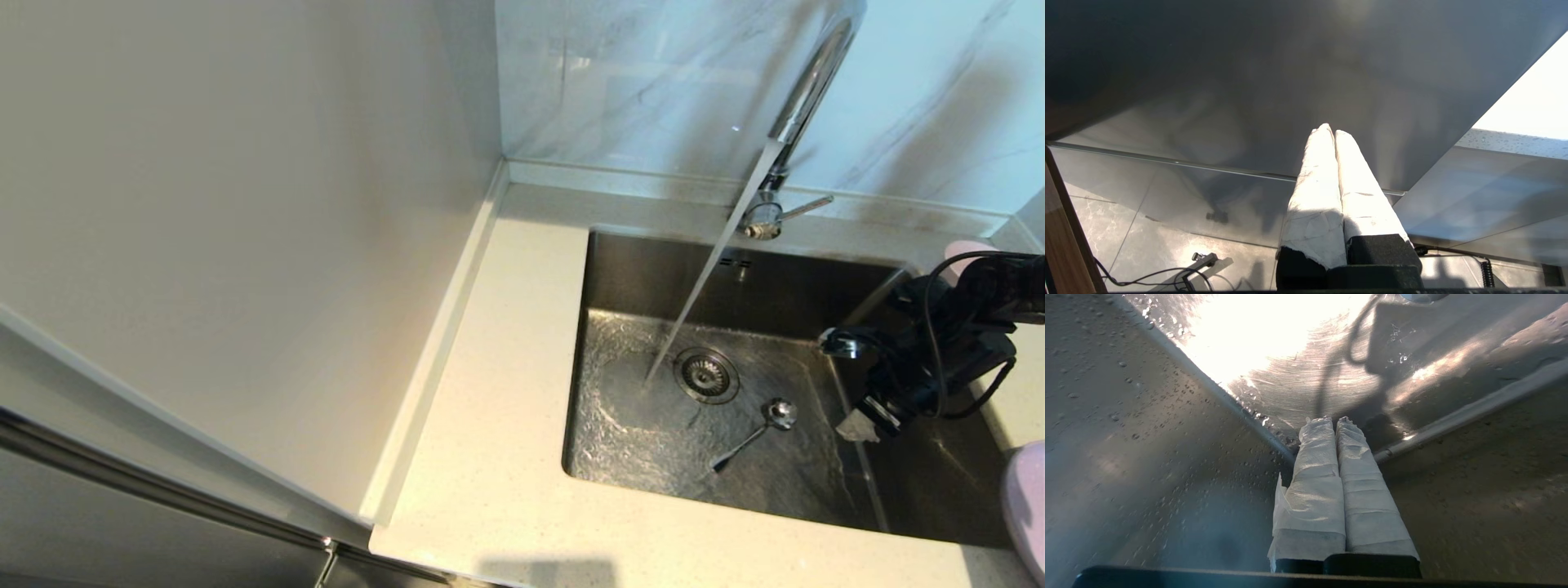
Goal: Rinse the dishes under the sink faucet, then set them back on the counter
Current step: Pick up the spoon
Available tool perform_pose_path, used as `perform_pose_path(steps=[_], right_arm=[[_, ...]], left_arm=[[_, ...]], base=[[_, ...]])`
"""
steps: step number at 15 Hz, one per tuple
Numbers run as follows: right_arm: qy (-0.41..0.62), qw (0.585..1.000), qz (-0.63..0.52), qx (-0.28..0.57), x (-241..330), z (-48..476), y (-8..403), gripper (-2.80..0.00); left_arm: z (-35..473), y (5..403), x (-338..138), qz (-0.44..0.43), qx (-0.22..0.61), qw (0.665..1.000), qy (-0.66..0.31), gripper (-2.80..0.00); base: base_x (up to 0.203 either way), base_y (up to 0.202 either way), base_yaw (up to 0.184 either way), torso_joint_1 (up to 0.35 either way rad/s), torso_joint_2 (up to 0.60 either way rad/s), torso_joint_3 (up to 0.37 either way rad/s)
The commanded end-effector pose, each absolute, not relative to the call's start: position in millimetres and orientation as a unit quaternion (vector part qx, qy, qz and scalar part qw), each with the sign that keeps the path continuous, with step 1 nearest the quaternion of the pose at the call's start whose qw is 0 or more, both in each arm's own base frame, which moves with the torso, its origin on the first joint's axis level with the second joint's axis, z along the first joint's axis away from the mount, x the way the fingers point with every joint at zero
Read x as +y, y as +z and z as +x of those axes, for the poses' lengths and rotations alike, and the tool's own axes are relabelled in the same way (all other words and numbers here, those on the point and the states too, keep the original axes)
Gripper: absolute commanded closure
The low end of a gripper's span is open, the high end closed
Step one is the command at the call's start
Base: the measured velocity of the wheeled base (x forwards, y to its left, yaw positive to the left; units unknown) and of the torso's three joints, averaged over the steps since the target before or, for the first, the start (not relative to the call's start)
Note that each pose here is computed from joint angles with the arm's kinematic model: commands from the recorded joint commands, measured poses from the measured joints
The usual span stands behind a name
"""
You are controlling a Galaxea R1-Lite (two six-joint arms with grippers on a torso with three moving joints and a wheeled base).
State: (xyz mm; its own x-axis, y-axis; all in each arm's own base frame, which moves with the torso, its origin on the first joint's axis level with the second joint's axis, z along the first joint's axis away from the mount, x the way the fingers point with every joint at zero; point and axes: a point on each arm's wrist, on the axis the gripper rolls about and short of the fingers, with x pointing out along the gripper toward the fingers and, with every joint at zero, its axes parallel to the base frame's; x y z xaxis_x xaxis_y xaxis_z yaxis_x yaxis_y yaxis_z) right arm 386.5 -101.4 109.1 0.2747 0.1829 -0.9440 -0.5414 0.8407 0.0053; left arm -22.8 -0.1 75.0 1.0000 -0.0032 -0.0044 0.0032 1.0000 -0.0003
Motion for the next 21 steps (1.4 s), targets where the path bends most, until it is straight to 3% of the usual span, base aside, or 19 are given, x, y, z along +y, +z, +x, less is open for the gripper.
perform_pose_path(steps=[1, 12, 13, 21], right_arm=[[0.223, 0.784, -0.142, 0.562, -100.8, 392.8, 102.6, 0.0], [0.223, 0.796, -0.14, 0.545, -95.4, 411.0, 101.2, 0.0], [0.22, 0.801, -0.143, 0.539, -95.3, 413.1, 101.1, -2.8], [0.228, 0.806, -0.158, 0.523, -96.6, 422.8, 87.9, -2.8]], left_arm=[[-22.8, 75.0, -0.1, 0.0, 0.002, 1.0, -0.002, 0.0], [-22.8, 75.0, -0.1, 0.0, 0.002, 1.0, -0.002, 0.0], [-22.8, 75.0, -0.1, 0.0, 0.002, 1.0, -0.002, 0.0], [-22.8, 75.0, -0.1, 0.0, 0.002, 1.0, -0.002, 0.0]], base=[[0.0, 0.0, 0.0, 0.0, 0.0, 0.0], [0.0, 0.0, 0.0, 0.0, 0.0, 0.0], [0.0, 0.0, 0.0, 0.0, 0.0, 0.0], [0.0, 0.0, 0.0, 0.0, 0.0, 0.0]])
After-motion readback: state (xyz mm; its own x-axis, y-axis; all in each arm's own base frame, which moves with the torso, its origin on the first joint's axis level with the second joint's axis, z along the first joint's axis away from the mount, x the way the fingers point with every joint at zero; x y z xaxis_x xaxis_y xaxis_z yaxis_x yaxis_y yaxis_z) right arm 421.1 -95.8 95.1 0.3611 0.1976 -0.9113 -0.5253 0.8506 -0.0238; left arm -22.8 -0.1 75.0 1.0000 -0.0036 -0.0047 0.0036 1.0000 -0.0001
